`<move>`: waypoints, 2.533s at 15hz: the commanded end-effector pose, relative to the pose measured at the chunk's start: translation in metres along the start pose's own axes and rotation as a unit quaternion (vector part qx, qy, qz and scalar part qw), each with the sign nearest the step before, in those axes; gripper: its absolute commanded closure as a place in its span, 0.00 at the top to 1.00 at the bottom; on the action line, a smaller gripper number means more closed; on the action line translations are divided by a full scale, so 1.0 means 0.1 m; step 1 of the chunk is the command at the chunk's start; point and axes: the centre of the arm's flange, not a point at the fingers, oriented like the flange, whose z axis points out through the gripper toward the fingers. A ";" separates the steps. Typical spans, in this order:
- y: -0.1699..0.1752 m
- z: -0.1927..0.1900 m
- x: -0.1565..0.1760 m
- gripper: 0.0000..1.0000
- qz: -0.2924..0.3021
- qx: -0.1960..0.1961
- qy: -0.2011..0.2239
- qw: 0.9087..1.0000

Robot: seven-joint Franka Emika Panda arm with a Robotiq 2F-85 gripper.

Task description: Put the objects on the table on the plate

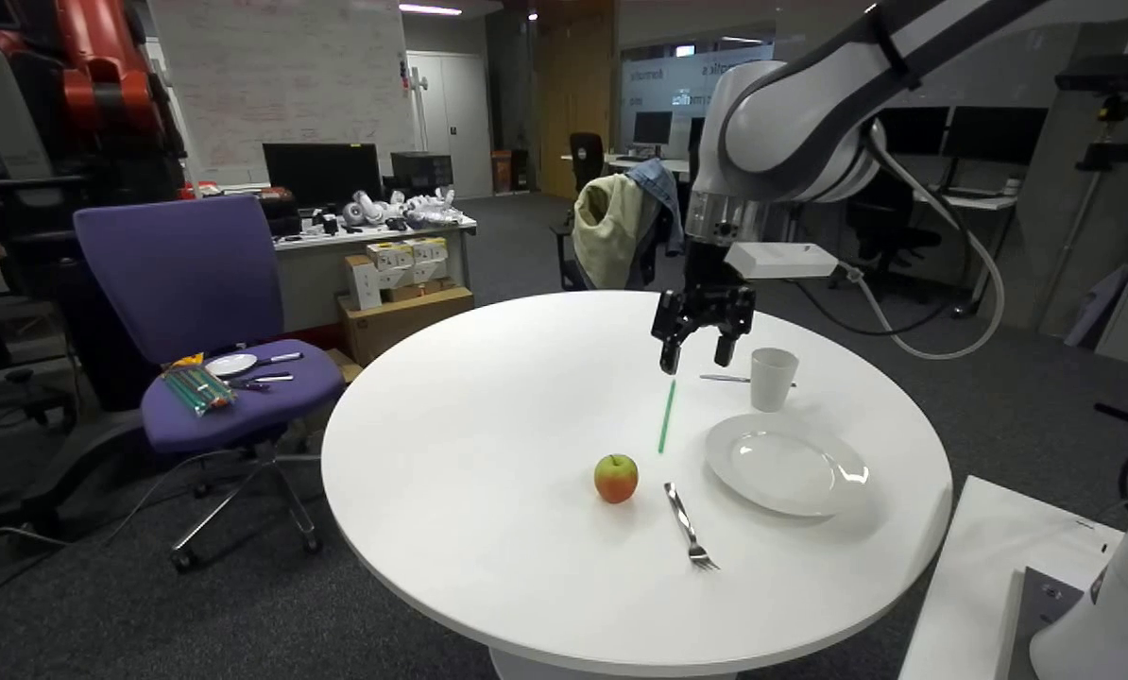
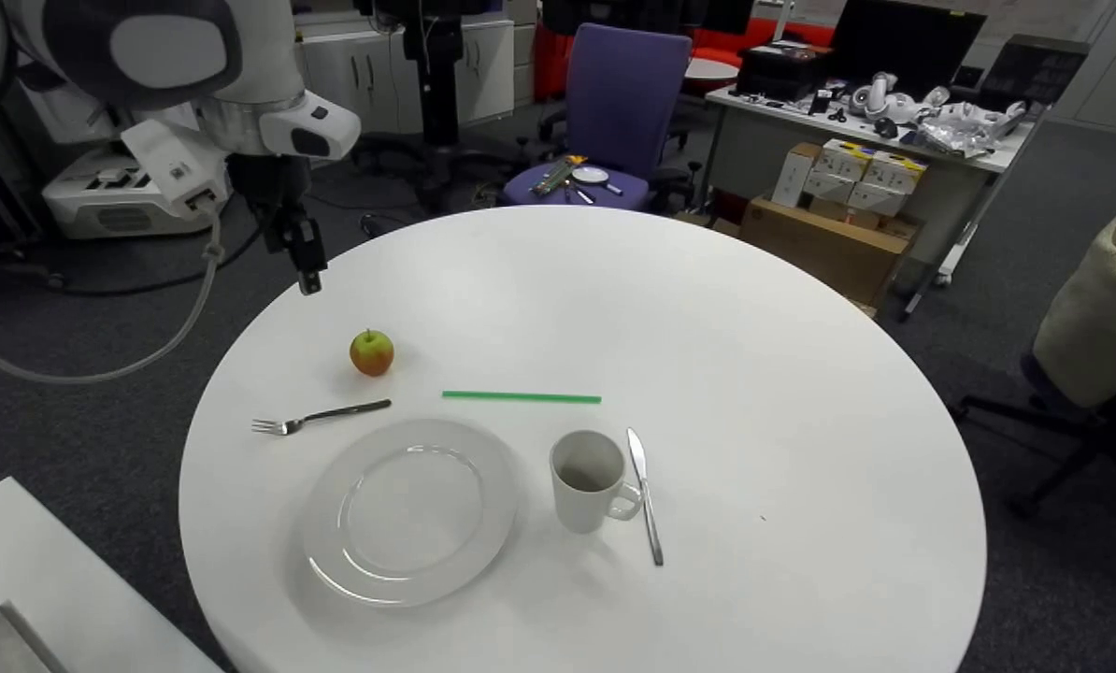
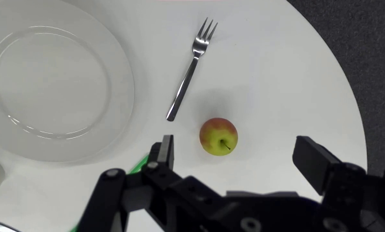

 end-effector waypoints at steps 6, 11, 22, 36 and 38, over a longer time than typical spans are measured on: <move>-0.14 0.31 0.64 1.00 0.025 -0.021 -0.022 0.999; -0.19 0.48 0.79 1.00 -0.005 -0.054 -0.030 0.998; -0.12 0.63 0.71 1.00 -0.009 -0.048 -0.037 0.998; -0.39 1.17 1.12 1.00 -0.016 -0.075 -0.063 0.995; -0.51 1.30 1.17 1.00 -0.025 -0.089 -0.065 0.994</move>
